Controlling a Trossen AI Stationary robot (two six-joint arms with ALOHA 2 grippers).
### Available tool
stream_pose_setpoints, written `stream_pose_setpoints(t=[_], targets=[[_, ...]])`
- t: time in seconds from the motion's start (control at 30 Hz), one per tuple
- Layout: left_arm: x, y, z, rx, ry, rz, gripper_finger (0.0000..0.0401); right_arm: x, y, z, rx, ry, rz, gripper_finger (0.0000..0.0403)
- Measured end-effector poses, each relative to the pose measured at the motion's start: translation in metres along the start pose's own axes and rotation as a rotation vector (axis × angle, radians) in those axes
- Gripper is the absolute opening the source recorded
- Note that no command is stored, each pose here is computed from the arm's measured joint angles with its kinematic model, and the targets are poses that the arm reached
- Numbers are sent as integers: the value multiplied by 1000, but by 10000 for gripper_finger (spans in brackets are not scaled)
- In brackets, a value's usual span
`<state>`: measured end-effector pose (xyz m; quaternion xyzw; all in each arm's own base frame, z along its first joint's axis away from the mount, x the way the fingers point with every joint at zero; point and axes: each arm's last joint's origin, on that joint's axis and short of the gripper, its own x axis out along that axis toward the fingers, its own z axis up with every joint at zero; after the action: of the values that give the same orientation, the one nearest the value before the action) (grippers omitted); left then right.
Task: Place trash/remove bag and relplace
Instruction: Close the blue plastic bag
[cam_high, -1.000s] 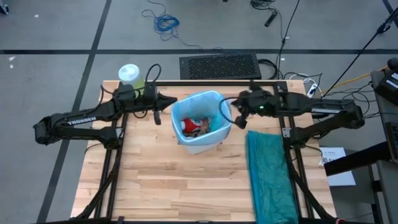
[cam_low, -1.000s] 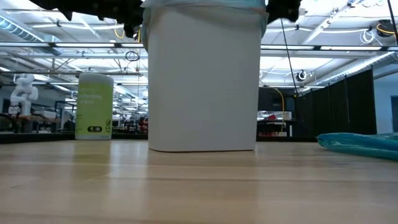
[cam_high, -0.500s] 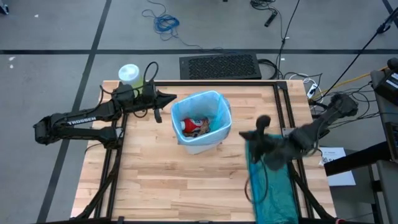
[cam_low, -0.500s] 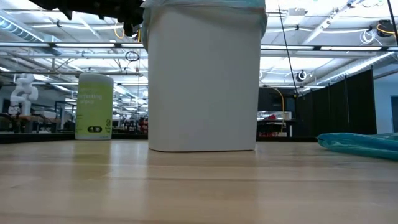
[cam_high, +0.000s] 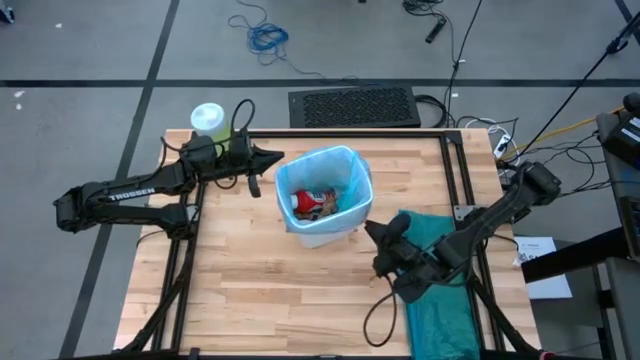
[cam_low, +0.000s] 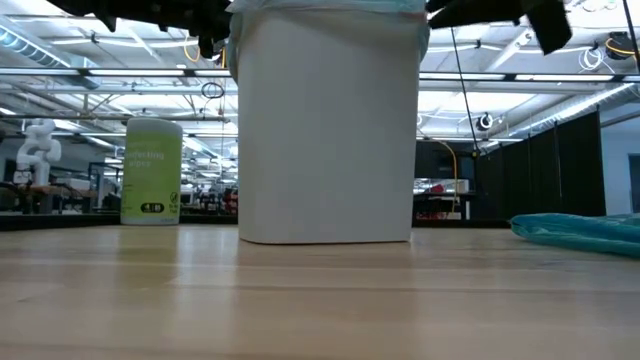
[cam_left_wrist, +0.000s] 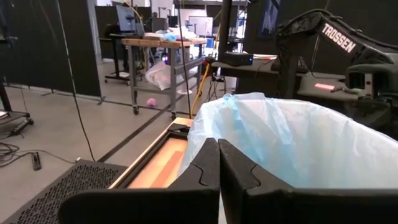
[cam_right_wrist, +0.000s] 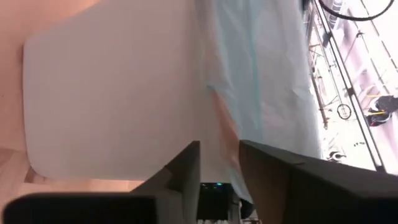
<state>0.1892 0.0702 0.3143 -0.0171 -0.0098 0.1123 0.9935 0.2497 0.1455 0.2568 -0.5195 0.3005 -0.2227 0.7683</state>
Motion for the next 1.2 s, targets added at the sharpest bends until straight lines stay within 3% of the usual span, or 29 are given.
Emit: stream_pose_setpoints(t=[0.17, 0.3, 0.4, 0.53, 0.7, 0.87, 0.97, 1.2], targets=[[0, 0, 0, 19, 0, 0, 0, 12, 2, 2, -35, 30, -11, 137], [0, 0, 0, 19, 0, 0, 0, 19, -1, 1, -9, 59, -43, 133], [0, 0, 0, 19, 1, 0, 0, 21, -4, 3, -9, 69, -76, 96], [0, 0, 0, 19, 1, 0, 0, 21, -6, 7, -26, 58, -85, 15], [0, 0, 0, 20, 1, 0, 0, 19, -13, 14, -18, 35, -98, 2], [0, 0, 5, 16, -14, 1, 0, 15, -39, 30, 20, 9, -113, 1], [0, 2, 7, -52, -7, 52, 0, 12, -58, 39, 17, -2, -123, 0], [-5, 24, -1, -100, 184, 198, 0, 18, -104, 51, 38, -64, -92, 0]])
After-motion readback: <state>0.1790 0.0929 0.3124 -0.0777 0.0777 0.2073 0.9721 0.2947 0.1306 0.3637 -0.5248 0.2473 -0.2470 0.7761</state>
